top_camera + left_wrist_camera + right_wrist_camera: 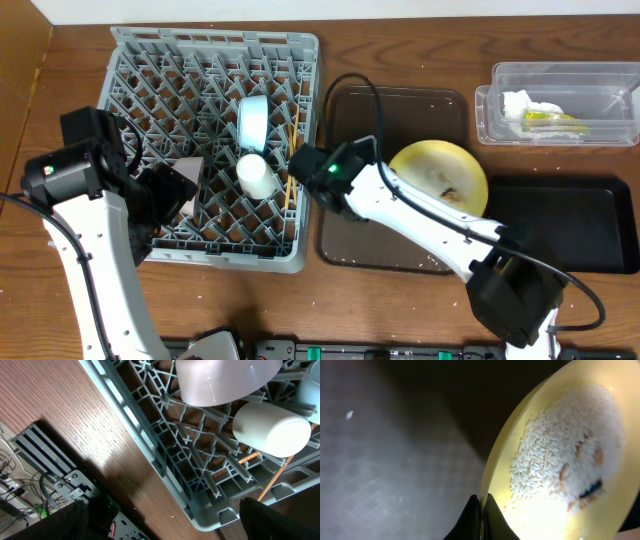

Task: Sort waste into correct bins and load items into the dishwasher
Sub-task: 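Drag the yellow plate across the brown tray and lift it, then carry the yellow plate right over the black tray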

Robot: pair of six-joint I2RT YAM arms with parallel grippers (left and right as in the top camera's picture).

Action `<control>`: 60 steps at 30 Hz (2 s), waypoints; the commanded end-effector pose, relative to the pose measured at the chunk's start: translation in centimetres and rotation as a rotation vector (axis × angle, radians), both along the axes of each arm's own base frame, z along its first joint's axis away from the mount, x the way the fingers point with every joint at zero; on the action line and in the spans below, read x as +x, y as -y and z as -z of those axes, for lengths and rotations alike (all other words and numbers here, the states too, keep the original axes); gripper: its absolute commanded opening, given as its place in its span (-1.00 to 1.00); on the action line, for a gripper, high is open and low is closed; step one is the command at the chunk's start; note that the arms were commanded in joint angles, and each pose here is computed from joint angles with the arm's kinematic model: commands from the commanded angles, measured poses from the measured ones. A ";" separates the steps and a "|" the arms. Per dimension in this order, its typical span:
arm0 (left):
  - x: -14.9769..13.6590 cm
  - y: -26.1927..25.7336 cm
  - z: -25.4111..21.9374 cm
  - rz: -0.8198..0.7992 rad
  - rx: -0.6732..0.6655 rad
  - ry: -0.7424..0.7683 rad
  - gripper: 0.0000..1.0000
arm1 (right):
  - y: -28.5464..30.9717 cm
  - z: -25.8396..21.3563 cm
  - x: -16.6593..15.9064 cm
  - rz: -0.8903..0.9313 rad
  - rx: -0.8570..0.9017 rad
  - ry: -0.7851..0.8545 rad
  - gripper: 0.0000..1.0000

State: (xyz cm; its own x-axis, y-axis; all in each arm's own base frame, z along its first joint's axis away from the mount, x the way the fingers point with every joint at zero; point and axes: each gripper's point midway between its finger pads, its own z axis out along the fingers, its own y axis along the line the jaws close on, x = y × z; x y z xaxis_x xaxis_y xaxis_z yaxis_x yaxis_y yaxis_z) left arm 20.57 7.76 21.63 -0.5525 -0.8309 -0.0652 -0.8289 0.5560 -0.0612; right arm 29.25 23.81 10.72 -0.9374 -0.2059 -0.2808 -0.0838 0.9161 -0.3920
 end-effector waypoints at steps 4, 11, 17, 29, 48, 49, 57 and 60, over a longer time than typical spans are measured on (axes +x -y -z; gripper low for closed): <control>-0.3 -0.3 0.0 0.004 0.015 -0.010 0.95 | 2.7 -2.7 4.1 0.188 0.035 0.136 -0.98; -0.3 -0.3 0.0 0.004 0.015 -0.010 0.95 | 7.2 -5.7 7.1 0.396 0.118 0.201 -0.98; -0.3 -0.3 0.0 0.004 0.015 -0.010 0.96 | 12.1 -7.9 8.5 0.541 0.170 0.234 -0.98; -0.3 -0.3 0.0 0.004 0.015 -0.010 0.96 | 19.1 -7.6 8.5 0.925 0.314 0.191 -0.97; -0.3 -0.3 0.0 0.004 0.015 -0.009 0.96 | 26.4 -6.6 8.9 1.129 0.652 -0.003 -0.98; -0.3 -0.3 0.0 0.004 0.015 -0.010 0.96 | 26.5 -6.6 8.9 1.128 0.681 -0.017 -0.98; -0.3 -0.3 0.0 0.004 0.015 -0.010 0.95 | 27.5 -7.7 9.0 1.107 0.940 -0.105 -0.97; -0.3 -0.3 0.0 0.004 0.015 -0.009 0.96 | 28.5 -7.9 8.4 1.137 0.985 -0.123 -0.97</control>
